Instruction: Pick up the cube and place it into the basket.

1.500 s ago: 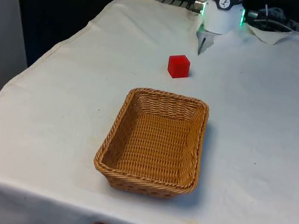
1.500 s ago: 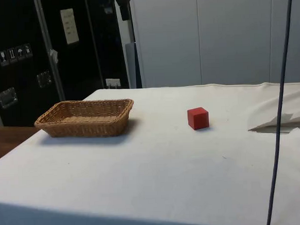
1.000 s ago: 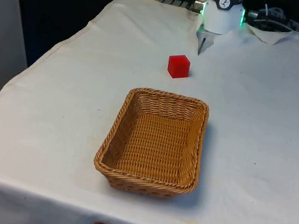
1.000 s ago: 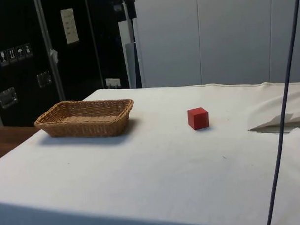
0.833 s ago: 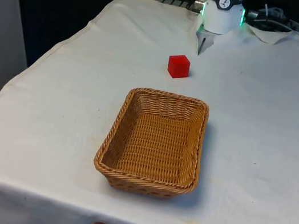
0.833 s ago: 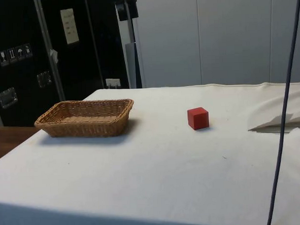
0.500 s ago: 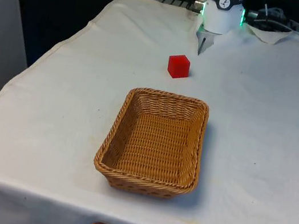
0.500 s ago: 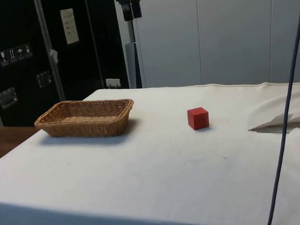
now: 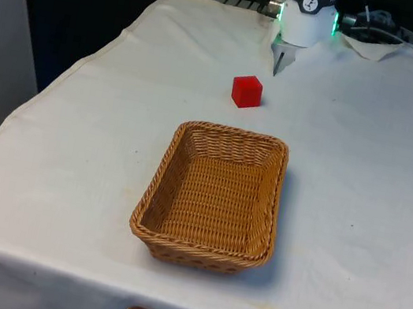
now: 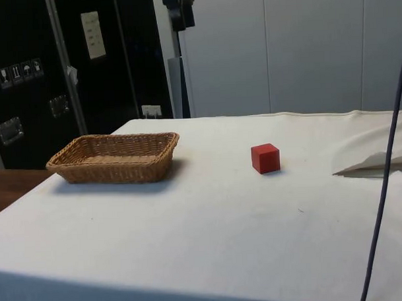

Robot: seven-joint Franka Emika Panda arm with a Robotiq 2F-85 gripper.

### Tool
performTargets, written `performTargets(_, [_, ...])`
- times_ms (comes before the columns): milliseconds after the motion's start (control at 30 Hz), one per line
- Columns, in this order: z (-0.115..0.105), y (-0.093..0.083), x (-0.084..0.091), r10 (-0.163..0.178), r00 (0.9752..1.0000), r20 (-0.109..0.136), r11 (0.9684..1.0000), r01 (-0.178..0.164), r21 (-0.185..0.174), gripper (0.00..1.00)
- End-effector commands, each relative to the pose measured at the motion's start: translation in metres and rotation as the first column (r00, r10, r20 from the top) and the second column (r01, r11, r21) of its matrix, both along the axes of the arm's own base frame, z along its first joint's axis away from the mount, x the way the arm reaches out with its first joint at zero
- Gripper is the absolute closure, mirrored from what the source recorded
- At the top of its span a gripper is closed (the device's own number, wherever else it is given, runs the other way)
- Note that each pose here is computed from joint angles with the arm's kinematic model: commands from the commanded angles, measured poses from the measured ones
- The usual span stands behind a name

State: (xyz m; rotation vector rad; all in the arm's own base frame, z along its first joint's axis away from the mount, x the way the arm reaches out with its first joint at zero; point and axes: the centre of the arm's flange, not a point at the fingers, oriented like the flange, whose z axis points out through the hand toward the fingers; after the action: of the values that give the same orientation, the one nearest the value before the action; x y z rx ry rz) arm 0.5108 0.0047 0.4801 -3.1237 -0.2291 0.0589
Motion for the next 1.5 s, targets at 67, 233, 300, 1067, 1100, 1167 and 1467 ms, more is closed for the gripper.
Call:
performTargets(67, [0.000, 0.003, -0.005, 0.005, 0.9999, 0.012, 1.0000, -0.005, -0.008, 0.00])
performTargets(233, [-0.002, 0.003, -0.011, 0.017, 0.9998, 0.014, 0.9998, -0.017, -0.006, 0.00])
performTargets(300, [-0.004, 0.003, -0.013, 0.023, 0.9996, 0.014, 0.9997, -0.023, -0.006, 0.00])
performTargets(1067, [-0.023, 0.003, -0.036, 0.120, 0.9927, 0.016, 0.9928, -0.120, -0.005, 0.00])
performTargets(1100, [-0.025, 0.003, -0.037, 0.124, 0.9922, 0.015, 0.9923, -0.124, -0.006, 0.00])
performTargets(1167, [-0.028, 0.003, -0.039, 0.137, 0.9905, 0.015, 0.9906, -0.137, -0.010, 0.00])
performTargets(1467, [-0.037, 0.003, -0.047, 0.171, 0.9852, 0.019, 0.9852, -0.170, -0.018, 0.00])
